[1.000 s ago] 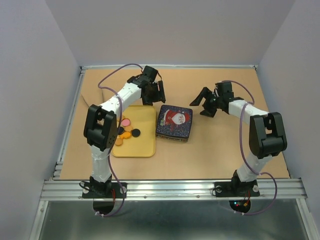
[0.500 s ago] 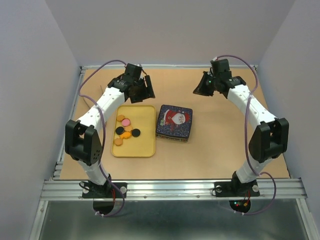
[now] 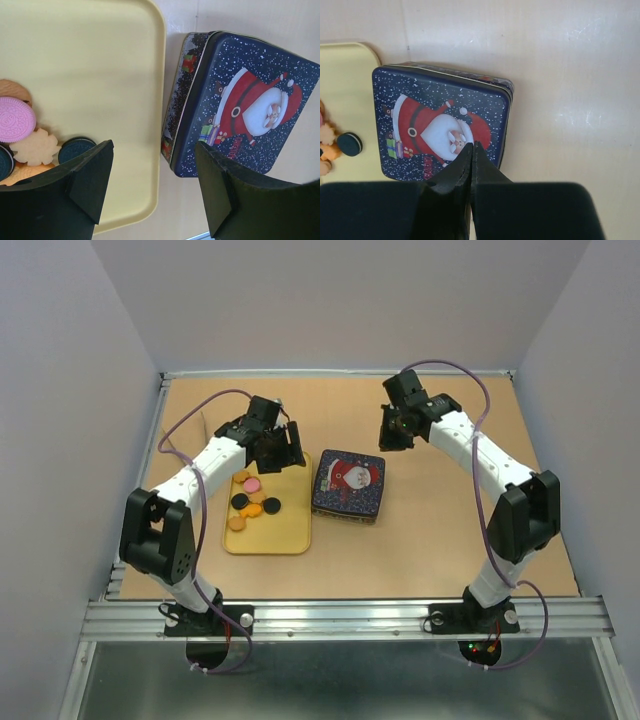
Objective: Pack the cookies
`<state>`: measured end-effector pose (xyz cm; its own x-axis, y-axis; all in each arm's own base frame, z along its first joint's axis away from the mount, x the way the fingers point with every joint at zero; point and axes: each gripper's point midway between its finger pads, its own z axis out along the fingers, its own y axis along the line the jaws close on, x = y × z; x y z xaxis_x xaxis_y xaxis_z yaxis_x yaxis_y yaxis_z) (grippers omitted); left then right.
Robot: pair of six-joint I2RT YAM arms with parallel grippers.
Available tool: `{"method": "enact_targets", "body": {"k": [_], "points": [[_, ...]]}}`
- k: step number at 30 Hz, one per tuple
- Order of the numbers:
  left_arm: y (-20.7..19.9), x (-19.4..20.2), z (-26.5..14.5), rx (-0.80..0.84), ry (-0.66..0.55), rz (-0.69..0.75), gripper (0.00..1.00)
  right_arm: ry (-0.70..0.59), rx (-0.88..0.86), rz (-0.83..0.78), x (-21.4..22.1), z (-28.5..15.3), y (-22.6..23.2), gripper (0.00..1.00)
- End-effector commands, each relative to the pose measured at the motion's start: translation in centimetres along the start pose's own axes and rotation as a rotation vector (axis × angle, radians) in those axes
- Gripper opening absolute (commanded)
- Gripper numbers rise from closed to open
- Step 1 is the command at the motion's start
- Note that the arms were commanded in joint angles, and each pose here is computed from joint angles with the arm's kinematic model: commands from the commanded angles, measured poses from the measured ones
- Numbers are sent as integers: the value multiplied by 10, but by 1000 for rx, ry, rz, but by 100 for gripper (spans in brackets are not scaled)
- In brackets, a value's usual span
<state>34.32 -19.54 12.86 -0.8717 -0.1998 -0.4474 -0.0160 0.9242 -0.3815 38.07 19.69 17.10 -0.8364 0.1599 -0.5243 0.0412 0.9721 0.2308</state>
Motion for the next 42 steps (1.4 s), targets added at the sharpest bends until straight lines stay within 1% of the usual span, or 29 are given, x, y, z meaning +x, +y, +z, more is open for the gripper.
{"method": "enact_targets", "body": {"k": [1,9,17,25,31,34,35,36,37,38,39,41,42], "points": [[-11,-18,-20,73,-87,39,77,1,66,-23,3,1,-9,0],[-6,-20,-24,80,-98,50,76,28,99,-37,9,15,-3,1],[10,-14,-30,67,-98,51,76,94,178,-29,31,51,-17,0],[27,-12,-36,52,-108,46,76,126,198,-13,45,64,-23,1],[33,-16,-38,49,-113,41,76,52,118,-4,16,44,-2,1],[32,-21,-41,48,-128,41,76,-18,20,2,-11,14,21,1],[34,-23,-43,42,-133,40,76,-54,-15,2,-22,-2,27,1],[32,-27,-45,44,-142,43,76,-78,-49,-4,-29,-14,34,5],[33,-29,-47,40,-149,41,76,-116,-91,-21,-42,-31,41,22],[34,-33,-51,32,-164,41,76,-155,-153,-28,-50,-56,50,34],[33,-37,-54,32,-177,43,76,-189,-187,-39,-56,-71,54,54],[31,-42,-62,35,-211,47,77,-231,-252,-47,-60,-99,60,69],[31,-42,-63,41,-217,49,79,-289,-293,-53,-65,-127,61,80]]}}
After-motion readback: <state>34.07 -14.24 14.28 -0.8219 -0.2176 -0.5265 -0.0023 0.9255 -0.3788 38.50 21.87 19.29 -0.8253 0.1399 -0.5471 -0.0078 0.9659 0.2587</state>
